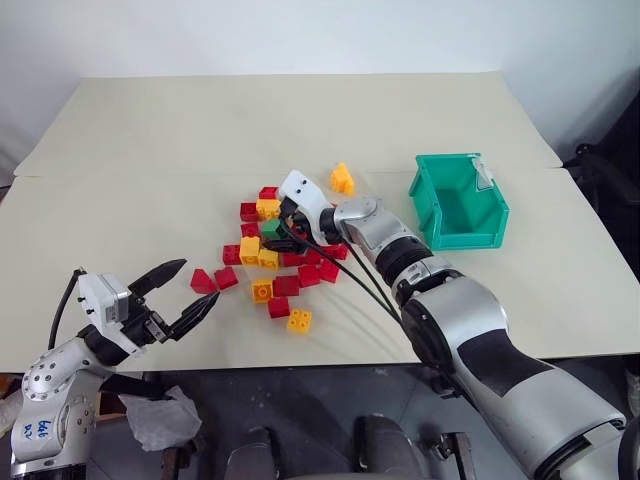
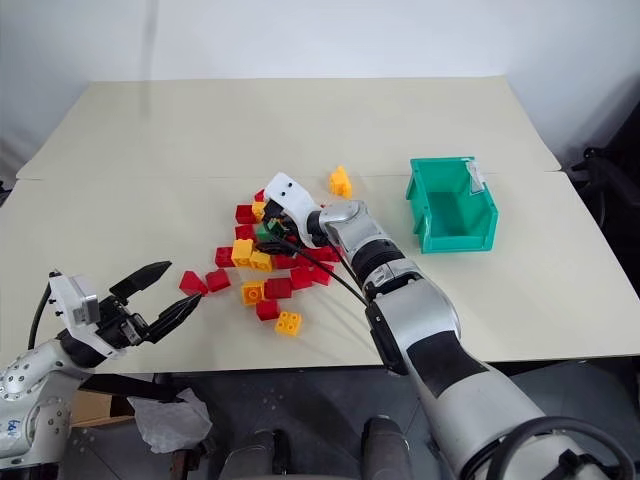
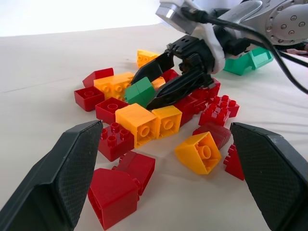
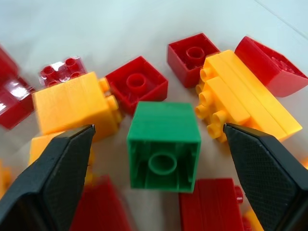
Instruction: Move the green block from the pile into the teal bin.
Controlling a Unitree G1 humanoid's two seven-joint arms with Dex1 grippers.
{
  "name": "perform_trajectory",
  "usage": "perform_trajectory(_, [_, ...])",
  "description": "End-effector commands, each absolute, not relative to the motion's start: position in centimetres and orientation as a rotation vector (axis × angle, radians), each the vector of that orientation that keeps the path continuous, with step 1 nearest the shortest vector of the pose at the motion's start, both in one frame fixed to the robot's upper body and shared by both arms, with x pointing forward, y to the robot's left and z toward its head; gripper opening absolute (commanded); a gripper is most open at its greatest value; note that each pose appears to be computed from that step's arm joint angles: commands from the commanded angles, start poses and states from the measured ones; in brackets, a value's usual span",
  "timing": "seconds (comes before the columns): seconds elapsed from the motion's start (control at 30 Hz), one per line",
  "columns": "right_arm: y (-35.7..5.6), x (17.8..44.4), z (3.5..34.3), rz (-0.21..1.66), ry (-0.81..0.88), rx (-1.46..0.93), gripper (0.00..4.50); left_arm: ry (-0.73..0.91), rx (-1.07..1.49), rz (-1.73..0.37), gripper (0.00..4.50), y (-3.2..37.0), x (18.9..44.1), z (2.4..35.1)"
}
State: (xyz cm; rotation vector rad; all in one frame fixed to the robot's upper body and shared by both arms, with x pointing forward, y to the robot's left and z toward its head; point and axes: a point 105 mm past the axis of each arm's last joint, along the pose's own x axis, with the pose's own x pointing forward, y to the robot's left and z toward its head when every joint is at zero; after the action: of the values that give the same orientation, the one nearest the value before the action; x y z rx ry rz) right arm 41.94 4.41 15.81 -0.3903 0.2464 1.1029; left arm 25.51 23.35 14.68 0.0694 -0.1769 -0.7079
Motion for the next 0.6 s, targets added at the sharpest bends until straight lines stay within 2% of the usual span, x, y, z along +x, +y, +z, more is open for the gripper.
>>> perform_trajectory(0.03, [4.9,41.6,16.1,1.138,0.245,-0.380,3.84,-0.214,0.097,-0.690,4.50,23.4,25.0,15.4])
perform_trajectory(0.23, [3.4,42.0,18.3,1.171,0.171,-0.334,1.77,-0.233,0.104,-0.722,4.50,22.8,25.4,15.9])
perform_trajectory(0.27, [3.2,42.0,18.6,1.181,0.159,-0.327,1.53,-0.234,0.106,-0.730,4.50,22.7,25.4,16.0])
perform_trajectory(0.43, [0.3,42.2,22.3,1.208,-0.054,-0.248,1.52,-0.248,0.116,-0.841,4.50,20.5,26.0,16.7])
perform_trajectory(0.6, [-5.9,41.9,25.4,1.158,-0.243,-0.168,1.52,-0.255,0.134,-1.032,4.50,16.6,26.3,17.1])
